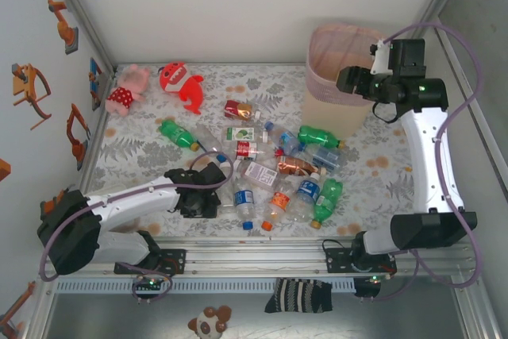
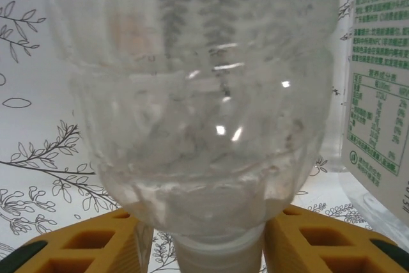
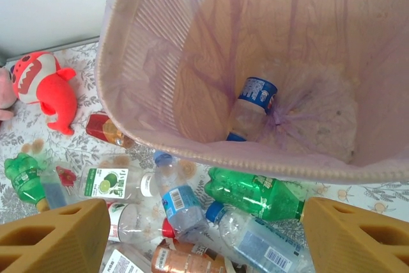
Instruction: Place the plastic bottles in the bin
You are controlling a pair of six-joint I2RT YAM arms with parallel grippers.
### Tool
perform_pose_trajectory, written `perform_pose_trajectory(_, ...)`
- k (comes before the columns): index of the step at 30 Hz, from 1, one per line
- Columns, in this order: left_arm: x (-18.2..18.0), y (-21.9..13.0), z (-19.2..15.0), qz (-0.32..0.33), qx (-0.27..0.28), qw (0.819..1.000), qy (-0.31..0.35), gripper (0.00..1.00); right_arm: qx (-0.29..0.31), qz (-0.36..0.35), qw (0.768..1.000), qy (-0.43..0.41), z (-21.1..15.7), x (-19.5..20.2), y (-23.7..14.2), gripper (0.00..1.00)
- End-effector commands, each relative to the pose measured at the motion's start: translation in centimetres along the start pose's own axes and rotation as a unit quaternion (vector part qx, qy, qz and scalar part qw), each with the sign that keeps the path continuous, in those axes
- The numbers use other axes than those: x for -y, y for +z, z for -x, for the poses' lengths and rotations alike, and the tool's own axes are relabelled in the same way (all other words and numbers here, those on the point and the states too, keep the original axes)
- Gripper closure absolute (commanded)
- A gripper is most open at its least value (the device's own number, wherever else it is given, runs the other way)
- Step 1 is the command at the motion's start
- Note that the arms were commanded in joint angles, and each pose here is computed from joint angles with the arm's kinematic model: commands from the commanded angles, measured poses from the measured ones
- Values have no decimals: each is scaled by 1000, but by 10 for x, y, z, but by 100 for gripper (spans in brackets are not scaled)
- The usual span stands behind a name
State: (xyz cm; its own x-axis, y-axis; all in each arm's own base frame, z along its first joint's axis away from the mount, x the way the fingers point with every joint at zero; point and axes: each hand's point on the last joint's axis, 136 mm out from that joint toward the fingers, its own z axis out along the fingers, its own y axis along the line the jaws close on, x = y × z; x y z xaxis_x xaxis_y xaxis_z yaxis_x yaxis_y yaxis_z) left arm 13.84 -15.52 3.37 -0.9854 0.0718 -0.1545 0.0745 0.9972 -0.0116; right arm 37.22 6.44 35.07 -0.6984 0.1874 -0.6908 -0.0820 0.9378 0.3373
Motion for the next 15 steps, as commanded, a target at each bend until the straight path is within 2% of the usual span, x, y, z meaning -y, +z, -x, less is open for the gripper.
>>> perform_pose_trajectory(1, -2, 2, 0, 11, 4, 1000, -7, 59, 21, -8, 1000, 0, 4, -1, -14, 22)
perform_pose_trajectory(6, 0, -2, 3, 5, 12, 1000, -8, 68, 20, -7, 1000, 1, 2, -1, -17, 22)
perform_pose_trajectory(10, 1, -11, 6, 1, 21, 1000, -10, 69, 24, -3, 1000, 1, 1, -4, -22, 22)
perform_pose_trajectory(15, 6, -41, 22, -14, 58, 998, -1, 69, 30, 22, 999, 1, -3, -18, -31, 23)
